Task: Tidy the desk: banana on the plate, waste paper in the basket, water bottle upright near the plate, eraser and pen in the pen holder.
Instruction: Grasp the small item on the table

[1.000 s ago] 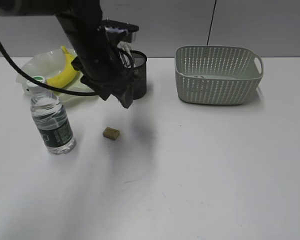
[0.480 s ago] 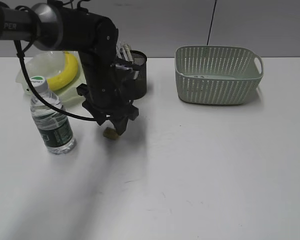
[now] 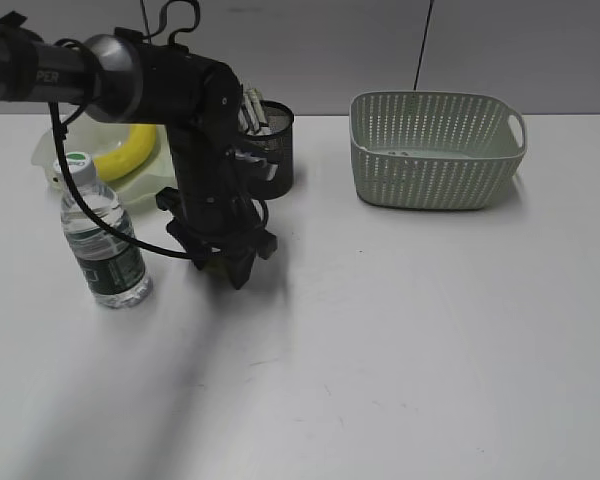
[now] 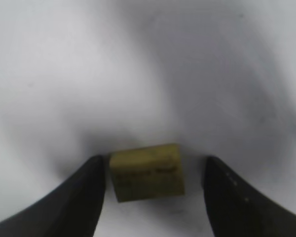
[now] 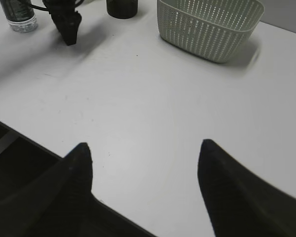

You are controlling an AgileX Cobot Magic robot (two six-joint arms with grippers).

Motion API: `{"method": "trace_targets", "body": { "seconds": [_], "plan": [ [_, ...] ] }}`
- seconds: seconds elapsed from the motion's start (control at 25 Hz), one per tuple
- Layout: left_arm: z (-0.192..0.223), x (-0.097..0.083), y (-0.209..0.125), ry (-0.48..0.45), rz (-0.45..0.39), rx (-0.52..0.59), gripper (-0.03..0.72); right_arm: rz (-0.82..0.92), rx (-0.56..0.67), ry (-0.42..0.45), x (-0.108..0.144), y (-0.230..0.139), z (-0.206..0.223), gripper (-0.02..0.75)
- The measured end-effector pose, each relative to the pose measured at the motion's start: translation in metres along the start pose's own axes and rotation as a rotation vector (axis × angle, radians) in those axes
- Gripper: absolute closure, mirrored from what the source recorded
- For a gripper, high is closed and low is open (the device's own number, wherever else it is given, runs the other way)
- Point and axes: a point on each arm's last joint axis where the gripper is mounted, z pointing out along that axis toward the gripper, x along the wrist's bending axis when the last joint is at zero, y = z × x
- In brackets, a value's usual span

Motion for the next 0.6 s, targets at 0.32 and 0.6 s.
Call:
{"method": "trace_targets", "body": {
  "seconds": [0.32,0.6],
  "plan": [
    [-0.001,0.002,0.001,0.019,-0.02,-0.001,0.405,-0.002,0.0,-0.003,0.0,0.0,0.0,0.207],
    [-0.038,-0.009,0.008,0.006,-0.005,-0.072,0.405,-0.002,0.0,-0.004,0.0,0.0,0.0,0.208]
  ]
}}
